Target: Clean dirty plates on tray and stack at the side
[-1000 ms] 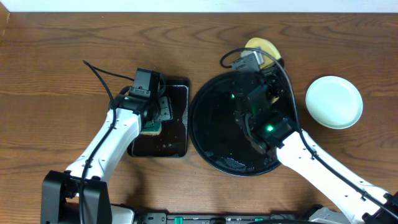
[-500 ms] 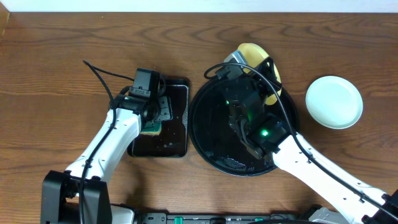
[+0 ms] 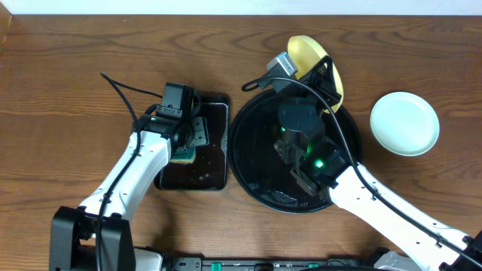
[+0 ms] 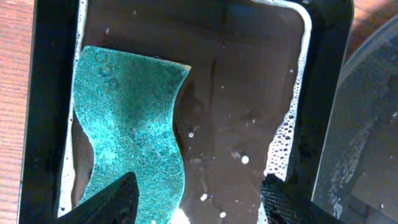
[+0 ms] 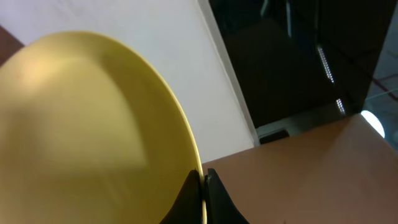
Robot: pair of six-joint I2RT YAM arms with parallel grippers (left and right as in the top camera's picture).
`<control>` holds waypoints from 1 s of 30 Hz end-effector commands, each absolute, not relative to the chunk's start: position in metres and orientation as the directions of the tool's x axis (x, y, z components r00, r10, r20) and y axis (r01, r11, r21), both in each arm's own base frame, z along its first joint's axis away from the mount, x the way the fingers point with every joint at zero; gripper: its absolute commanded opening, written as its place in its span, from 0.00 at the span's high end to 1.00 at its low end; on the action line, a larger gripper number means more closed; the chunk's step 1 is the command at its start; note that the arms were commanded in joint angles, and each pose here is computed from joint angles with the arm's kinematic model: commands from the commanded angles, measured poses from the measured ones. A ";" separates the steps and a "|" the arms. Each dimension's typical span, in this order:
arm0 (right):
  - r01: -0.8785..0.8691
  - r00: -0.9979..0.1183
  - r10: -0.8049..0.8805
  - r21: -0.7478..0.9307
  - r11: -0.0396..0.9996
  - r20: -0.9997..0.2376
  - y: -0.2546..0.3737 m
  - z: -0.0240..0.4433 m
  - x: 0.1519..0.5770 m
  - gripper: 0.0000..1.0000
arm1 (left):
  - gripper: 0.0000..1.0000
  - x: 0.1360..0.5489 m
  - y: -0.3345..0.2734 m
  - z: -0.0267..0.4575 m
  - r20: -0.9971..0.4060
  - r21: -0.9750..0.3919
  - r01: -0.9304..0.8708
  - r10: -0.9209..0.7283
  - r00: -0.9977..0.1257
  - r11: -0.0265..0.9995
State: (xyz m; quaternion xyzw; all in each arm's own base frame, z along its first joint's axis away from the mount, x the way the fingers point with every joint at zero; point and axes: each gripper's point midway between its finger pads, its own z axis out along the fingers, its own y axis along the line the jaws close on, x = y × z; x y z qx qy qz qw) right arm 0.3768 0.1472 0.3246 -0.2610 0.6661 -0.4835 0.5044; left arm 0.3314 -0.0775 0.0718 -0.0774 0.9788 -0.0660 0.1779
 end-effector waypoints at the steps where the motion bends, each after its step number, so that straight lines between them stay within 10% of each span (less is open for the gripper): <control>1: 0.136 -0.354 -0.853 -0.924 0.358 -0.383 0.149 0.334 0.372 0.99 | 0.36 0.333 -0.078 0.075 -0.343 -0.160 -0.123 -0.172 -0.923 0.979; 15: 0.382 -0.368 -0.499 -0.617 0.688 -0.785 0.100 0.313 0.378 0.99 | 0.36 0.331 -0.078 0.074 -0.337 -0.157 -0.124 -0.171 -0.926 0.980; 30: 0.425 -0.555 0.345 0.098 0.900 -0.757 -0.033 0.176 0.405 0.99 | 0.36 0.331 -0.078 0.074 -0.337 -0.157 -0.124 -0.171 -0.926 0.980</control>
